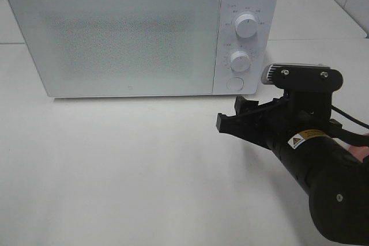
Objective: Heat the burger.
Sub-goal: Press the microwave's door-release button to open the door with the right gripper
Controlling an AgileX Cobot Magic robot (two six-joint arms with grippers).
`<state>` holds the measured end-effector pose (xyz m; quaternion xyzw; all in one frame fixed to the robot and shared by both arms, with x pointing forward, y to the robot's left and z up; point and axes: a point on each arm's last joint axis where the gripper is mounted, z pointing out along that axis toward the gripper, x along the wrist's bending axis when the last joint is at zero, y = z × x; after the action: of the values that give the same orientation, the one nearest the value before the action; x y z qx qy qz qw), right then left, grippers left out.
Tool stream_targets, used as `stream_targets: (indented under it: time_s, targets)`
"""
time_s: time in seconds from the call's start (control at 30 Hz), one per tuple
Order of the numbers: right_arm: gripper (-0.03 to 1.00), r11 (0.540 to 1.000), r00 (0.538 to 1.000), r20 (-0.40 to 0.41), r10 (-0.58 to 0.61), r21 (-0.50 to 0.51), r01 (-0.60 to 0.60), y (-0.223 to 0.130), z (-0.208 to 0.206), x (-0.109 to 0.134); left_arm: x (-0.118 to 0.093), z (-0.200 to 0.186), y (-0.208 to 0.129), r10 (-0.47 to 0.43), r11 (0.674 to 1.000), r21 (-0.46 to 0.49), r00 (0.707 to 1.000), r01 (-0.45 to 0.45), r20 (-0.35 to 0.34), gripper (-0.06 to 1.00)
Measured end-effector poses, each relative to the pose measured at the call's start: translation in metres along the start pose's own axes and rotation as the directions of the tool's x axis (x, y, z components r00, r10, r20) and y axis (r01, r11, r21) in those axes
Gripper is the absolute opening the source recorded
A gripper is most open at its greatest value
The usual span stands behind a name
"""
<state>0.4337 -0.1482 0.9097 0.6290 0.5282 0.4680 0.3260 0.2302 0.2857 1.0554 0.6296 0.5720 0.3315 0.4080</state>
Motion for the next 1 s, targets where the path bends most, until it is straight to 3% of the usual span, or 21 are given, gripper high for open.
stream_targets:
  time_s: [0.07, 0.1, 0.13, 0.17, 0.2, 0.23, 0.3, 0.33, 0.37, 0.4, 0.43, 0.47, 0.5, 0.53, 0.57, 0.73, 1.0]
  targets:
    - [0.54, 0.999, 0.999, 0.0, 0.048, 0.0, -0.048, 0.0, 0.0, 0.0, 0.0, 0.0, 0.0, 0.0, 1.0, 0.0, 1.0, 0.0, 0.0, 0.97]
    - [0.46, 0.983, 0.983, 0.0, 0.184, 0.0, -0.184, 0.0, 0.0, 0.0, 0.0, 0.0, 0.0, 0.0, 1.0, 0.0, 1.0, 0.0, 0.0, 0.97]
    - [0.46, 0.983, 0.983, 0.0, 0.184, 0.0, -0.184, 0.0, 0.0, 0.0, 0.0, 0.0, 0.0, 0.0, 1.0, 0.0, 1.0, 0.0, 0.0, 0.97]
    - [0.41, 0.942, 0.942, 0.0, 0.336, 0.0, -0.336, 0.0, 0.0, 0.0, 0.0, 0.0, 0.0, 0.0, 1.0, 0.0, 1.0, 0.0, 0.0, 0.97]
    - [0.3, 0.916, 0.916, 0.0, 0.4, 0.0, -0.4, 0.0, 0.0, 0.0, 0.0, 0.0, 0.0, 0.0, 1.0, 0.0, 1.0, 0.0, 0.0, 0.97]
    - [0.3, 0.916, 0.916, 0.0, 0.4, 0.0, -0.4, 0.0, 0.0, 0.0, 0.0, 0.0, 0.0, 0.0, 1.0, 0.0, 1.0, 0.0, 0.0, 0.97]
    - [0.18, 0.787, 0.787, 0.0, 0.617, 0.0, -0.617, 0.0, 0.0, 0.0, 0.0, 0.0, 0.0, 0.0, 1.0, 0.0, 1.0, 0.0, 0.0, 0.97]
    - [0.18, 0.787, 0.787, 0.0, 0.617, 0.0, -0.617, 0.0, 0.0, 0.0, 0.0, 0.0, 0.0, 0.0, 1.0, 0.0, 1.0, 0.0, 0.0, 0.97]
    - [0.11, 0.673, 0.673, 0.001, 0.74, -0.001, -0.74, 0.0, 0.0, 0.0, 0.0, 0.0, 0.0, 0.0, 1.0, 0.0, 1.0, 0.0, 0.0, 0.97]
    - [0.09, 0.617, 0.617, 0.002, 0.787, -0.002, -0.787, 0.0, 0.0, 0.0, 0.0, 0.0, 0.0, 0.0, 1.0, 0.0, 1.0, 0.0, 0.0, 0.97]
    - [0.09, 0.617, 0.617, 0.002, 0.787, -0.002, -0.787, 0.0, 0.0, 0.0, 0.0, 0.0, 0.0, 0.0, 1.0, 0.0, 1.0, 0.0, 0.0, 0.97]
    - [0.03, 0.526, 0.526, 0.006, 0.85, -0.009, -0.85, 0.0, 0.0, -0.001, 0.0, 0.0, 0.0, 0.0, 1.0, 0.0, 1.0, 0.0, 0.0, 0.97]
    - [0.03, 0.526, 0.526, 0.006, 0.85, -0.009, -0.85, 0.0, 0.0, -0.001, 0.0, 0.0, 0.0, 0.0, 1.0, 0.0, 1.0, 0.0, 0.0, 0.97]
    - [0.02, 0.455, 0.455, 0.014, 0.89, -0.015, -0.89, 0.0, 0.0, -0.002, 0.0, 0.0, 0.0, 0.0, 1.0, 0.0, 1.0, 0.0, 0.0, 0.97]
    - [0.02, 0.428, 0.428, 0.018, 0.904, -0.016, -0.904, -0.001, 0.0, -0.002, 0.0, 0.0, 0.0, 0.0, 1.0, 0.0, 1.0, 0.0, 0.0, 0.97]
    - [0.02, 0.363, 0.362, 0.054, 0.931, -0.016, -0.932, -0.004, 0.0, -0.003, 0.0, 0.0, 0.0, 0.0, 1.0, 0.0, 1.0, 0.0, 0.0, 0.97]
    - [0.02, 0.337, 0.33, 0.104, 0.938, -0.057, -0.94, -0.006, 0.02, -0.007, 0.0, 0.0, 0.0, 0.0, 1.0, 0.0, 1.0, 0.0, 0.0, 0.97]
